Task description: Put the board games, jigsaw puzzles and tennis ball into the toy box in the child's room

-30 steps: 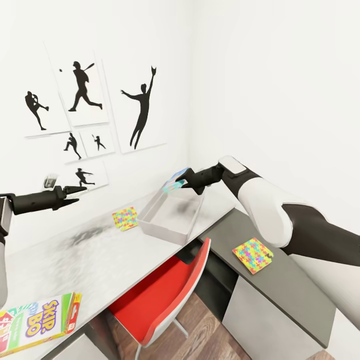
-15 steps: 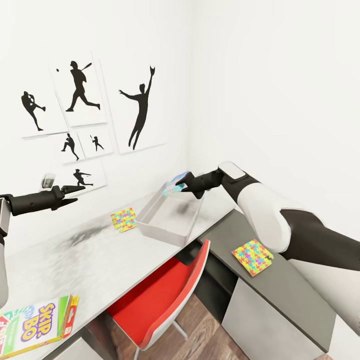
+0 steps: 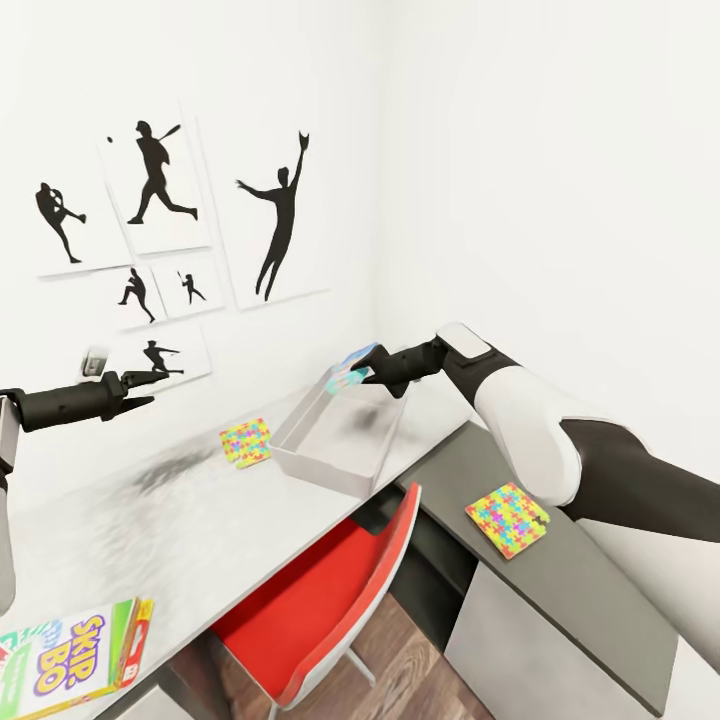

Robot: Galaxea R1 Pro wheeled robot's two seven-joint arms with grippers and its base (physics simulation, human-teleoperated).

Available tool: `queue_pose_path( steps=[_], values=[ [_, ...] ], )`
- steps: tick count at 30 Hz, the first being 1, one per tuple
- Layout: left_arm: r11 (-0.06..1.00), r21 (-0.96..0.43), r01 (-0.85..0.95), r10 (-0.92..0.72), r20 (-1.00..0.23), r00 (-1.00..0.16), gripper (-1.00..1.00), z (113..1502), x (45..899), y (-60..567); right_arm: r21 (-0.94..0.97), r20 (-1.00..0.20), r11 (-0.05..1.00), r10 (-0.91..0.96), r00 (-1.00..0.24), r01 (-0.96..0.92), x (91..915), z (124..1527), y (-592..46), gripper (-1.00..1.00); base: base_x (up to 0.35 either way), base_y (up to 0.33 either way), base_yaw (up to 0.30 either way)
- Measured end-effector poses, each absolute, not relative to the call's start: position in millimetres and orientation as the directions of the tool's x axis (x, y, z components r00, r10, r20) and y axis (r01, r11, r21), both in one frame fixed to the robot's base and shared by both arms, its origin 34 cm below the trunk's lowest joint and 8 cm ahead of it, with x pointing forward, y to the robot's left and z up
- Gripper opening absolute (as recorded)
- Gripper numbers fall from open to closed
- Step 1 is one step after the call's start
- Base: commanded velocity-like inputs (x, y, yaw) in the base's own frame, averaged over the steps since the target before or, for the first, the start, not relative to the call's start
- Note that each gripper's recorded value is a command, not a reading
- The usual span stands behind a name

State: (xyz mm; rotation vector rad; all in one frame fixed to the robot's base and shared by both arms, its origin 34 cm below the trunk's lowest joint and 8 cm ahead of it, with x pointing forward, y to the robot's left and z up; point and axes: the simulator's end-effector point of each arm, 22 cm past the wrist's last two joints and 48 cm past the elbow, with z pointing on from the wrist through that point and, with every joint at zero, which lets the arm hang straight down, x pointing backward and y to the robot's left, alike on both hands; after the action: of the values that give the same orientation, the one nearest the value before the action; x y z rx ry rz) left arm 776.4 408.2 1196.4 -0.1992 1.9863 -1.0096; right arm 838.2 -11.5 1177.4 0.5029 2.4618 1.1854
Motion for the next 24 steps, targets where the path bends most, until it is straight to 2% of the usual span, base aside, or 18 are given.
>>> queue_pose_path(
  steps=[10, 16, 24],
  values=[
    [0.657, -0.719, 0.228, -0.483, -0.633, -0.605, 1.00, 1196.6, 776.3, 408.1, 0.796, -0.166, 0.585, 0.462, -0.871, 0.158, 838.2, 1177.5, -11.6, -1.00, 0.058, -0.099, 0.000],
    [0.657, -0.719, 0.228, -0.483, -0.633, -0.605, 1.00, 1196.8, 776.3, 408.1, 0.794, -0.167, 0.587, 0.461, -0.872, 0.158, 838.0, 1177.3, -11.8, -1.00, 0.170, -0.046, 0.016],
    [0.657, -0.719, 0.227, -0.484, -0.633, -0.605, 1.00, 1196.4, 776.4, 408.1, 0.795, -0.167, 0.586, 0.461, -0.872, 0.158, 838.4, 1177.2, -11.6, -1.00, 0.032, -0.005, 0.208]
  ],
)
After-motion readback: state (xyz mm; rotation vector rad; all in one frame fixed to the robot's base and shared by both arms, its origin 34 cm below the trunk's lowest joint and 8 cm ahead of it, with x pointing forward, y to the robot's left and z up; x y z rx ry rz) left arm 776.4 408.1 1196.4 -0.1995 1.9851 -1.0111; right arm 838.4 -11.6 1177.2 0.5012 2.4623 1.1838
